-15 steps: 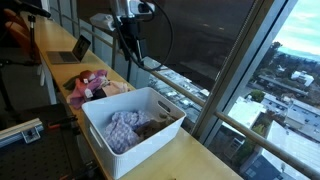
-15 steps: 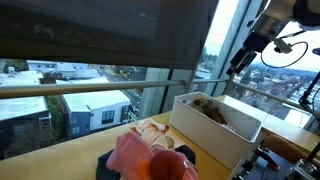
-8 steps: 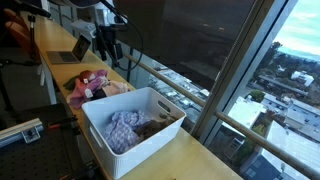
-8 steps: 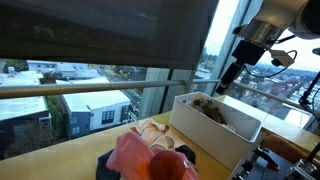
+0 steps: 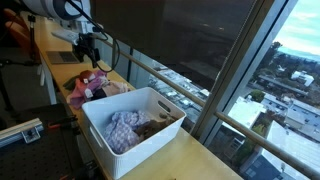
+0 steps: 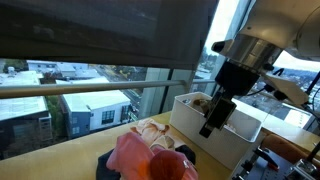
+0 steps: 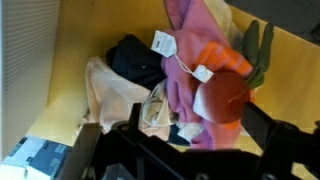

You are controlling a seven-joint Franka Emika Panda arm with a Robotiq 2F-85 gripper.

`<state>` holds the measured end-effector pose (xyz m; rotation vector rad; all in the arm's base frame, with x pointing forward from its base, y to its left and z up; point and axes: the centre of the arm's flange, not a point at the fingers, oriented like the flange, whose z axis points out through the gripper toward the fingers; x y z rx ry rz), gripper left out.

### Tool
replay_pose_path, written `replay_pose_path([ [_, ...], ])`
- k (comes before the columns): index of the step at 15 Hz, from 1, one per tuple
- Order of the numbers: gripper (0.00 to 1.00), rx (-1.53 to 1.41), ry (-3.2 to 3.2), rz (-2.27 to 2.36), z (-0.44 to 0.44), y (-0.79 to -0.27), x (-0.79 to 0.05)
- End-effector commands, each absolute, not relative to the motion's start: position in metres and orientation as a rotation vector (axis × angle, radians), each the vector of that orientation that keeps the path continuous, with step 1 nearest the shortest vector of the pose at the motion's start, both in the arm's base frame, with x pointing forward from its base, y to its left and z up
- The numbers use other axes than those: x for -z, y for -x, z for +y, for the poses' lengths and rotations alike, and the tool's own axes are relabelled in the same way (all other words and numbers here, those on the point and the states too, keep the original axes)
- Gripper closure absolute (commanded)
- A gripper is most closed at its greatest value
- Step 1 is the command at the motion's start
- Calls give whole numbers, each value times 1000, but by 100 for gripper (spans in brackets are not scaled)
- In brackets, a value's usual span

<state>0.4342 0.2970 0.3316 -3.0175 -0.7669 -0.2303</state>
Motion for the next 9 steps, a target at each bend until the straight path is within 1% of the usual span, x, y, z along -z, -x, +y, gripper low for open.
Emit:
replay_pose_path([
  [1, 0, 231, 2969, -869, 346, -439, -301],
  [9, 0, 152, 2917, -958, 395, -458, -247],
])
